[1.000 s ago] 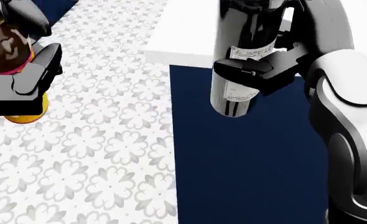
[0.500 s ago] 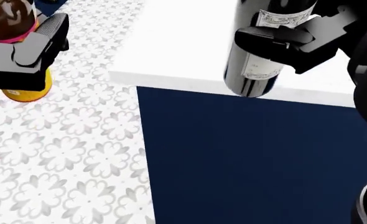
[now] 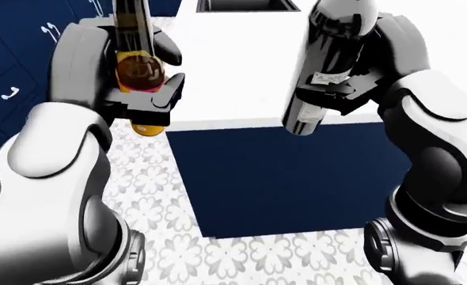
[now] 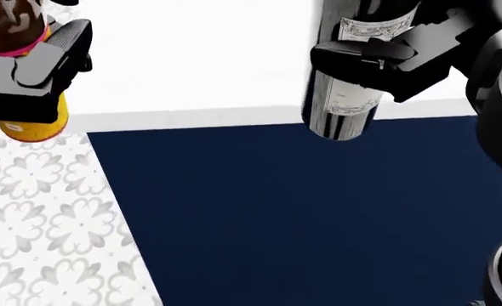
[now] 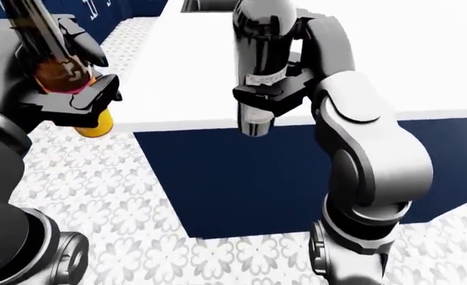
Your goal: Move the drinks to the dining counter.
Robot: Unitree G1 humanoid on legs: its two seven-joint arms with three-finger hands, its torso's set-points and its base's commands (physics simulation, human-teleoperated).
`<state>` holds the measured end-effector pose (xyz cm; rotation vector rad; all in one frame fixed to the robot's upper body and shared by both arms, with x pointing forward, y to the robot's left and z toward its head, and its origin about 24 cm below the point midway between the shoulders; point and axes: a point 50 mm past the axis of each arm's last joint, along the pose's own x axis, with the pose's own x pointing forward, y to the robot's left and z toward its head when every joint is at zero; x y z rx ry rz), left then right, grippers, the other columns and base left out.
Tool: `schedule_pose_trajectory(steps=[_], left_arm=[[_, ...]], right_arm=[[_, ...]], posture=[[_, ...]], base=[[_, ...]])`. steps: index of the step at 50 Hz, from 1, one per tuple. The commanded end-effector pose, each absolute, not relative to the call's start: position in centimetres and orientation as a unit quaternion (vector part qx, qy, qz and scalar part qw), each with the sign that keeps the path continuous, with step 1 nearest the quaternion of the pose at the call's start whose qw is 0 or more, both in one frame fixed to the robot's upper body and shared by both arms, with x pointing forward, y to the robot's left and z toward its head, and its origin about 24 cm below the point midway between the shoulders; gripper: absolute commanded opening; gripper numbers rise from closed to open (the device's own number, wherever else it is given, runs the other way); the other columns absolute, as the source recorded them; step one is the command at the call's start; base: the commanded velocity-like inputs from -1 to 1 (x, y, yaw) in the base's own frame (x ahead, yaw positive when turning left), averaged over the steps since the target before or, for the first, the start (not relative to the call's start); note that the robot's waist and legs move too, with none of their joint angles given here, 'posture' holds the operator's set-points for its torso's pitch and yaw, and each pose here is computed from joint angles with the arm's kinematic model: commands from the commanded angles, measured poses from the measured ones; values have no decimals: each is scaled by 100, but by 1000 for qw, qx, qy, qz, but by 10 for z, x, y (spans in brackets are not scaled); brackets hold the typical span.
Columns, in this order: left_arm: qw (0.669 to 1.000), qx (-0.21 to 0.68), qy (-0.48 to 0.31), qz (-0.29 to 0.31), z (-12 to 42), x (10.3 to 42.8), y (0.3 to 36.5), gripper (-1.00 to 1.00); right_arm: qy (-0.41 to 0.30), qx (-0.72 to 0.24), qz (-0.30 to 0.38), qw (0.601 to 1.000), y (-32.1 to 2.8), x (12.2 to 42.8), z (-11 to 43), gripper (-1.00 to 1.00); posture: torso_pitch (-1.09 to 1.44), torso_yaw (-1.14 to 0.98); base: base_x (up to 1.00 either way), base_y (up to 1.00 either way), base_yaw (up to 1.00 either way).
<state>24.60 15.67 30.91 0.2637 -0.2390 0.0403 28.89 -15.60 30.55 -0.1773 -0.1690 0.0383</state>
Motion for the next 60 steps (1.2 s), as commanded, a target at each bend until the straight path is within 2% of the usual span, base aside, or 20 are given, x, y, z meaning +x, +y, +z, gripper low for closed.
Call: schedule_pose_trajectory(steps=[1,60], left_arm=[[975,134,-177,28,325,238,156,-100],[973,139,-181,27,328,234,156,-100]], right_arm=[[-168,-82,6,982,-159,277,332,-100],[-177,-82,12,981,-155,277,331,-100]], posture=[[0,0],[0,0]], base=[[0,0,0],[10,0,0]])
